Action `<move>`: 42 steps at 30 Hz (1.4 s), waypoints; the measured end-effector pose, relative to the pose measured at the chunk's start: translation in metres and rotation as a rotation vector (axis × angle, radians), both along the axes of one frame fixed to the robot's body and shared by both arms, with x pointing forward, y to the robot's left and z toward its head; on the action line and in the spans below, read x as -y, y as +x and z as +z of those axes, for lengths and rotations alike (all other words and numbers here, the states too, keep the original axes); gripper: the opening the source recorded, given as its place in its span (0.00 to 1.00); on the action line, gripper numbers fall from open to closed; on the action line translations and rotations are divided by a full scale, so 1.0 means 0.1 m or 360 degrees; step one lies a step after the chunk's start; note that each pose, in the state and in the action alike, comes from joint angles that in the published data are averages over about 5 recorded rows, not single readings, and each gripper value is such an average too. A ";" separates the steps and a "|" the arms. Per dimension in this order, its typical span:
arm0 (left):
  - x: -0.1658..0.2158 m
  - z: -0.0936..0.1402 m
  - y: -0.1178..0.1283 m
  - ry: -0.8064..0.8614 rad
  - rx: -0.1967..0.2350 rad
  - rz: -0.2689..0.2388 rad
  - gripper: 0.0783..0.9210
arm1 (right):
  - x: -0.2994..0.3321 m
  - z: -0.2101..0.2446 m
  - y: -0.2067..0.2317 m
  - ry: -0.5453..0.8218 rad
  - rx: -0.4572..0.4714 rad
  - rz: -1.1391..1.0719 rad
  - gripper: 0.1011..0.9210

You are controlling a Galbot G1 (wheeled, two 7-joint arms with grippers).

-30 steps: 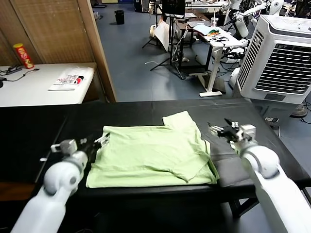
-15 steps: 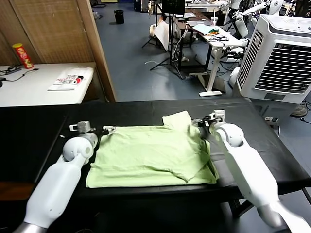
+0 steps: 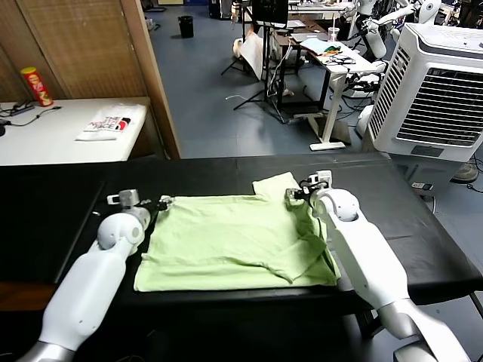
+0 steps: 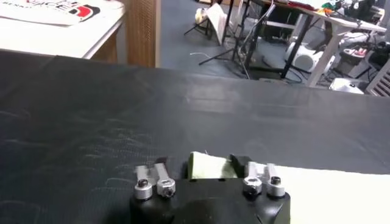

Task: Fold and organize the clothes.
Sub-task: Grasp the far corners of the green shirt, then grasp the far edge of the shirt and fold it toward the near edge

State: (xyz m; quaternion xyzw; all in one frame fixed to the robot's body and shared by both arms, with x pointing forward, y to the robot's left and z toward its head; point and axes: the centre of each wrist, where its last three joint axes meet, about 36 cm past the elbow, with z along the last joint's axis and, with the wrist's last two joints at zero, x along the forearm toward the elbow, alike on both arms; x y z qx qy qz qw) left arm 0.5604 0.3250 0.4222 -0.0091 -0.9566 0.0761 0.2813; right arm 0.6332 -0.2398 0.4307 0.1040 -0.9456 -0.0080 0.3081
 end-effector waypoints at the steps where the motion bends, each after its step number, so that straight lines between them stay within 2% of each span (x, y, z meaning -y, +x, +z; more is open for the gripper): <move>1: 0.00 0.00 -0.01 -0.0001 0.0000 -0.0002 0.32 | 0.00 -0.01 -0.01 0.0002 0.0013 0.0003 0.14; 3: 0.00 -0.01 -0.02 -0.0003 0.0000 -0.0006 0.18 | 0.01 -0.01 -0.02 0.0004 0.0051 0.0014 0.05; 6: 0.00 -0.01 -0.04 -0.0009 0.0006 -0.0008 0.07 | 0.05 -0.01 -0.06 0.0011 0.0142 0.0026 0.03; 11: -0.02 0.03 -0.09 -0.0021 0.0046 -0.0004 0.06 | 0.19 0.09 -0.20 0.0049 0.0309 0.0044 0.03; 17: -0.05 0.17 -0.30 0.0000 0.0154 -0.0008 0.06 | 0.41 0.30 -0.62 0.0116 0.0396 0.0119 0.03; 23: -0.02 0.30 -0.69 0.0038 0.0218 -0.0030 0.06 | 0.56 0.45 -1.14 0.0039 0.0353 0.0142 0.03; 32: 0.07 0.33 -1.36 0.0079 0.0253 -0.0016 0.06 | 0.53 0.54 -1.78 -0.0031 0.0251 0.0182 0.03; 37: 0.11 0.29 -1.70 0.0084 0.0233 -0.0024 0.06 | 0.51 0.46 -2.03 -0.0066 0.0155 0.0202 0.03; 42: 0.14 0.19 -1.95 0.0088 0.0174 -0.0025 0.06 | 0.50 0.37 -2.15 -0.0099 0.0088 0.0204 0.03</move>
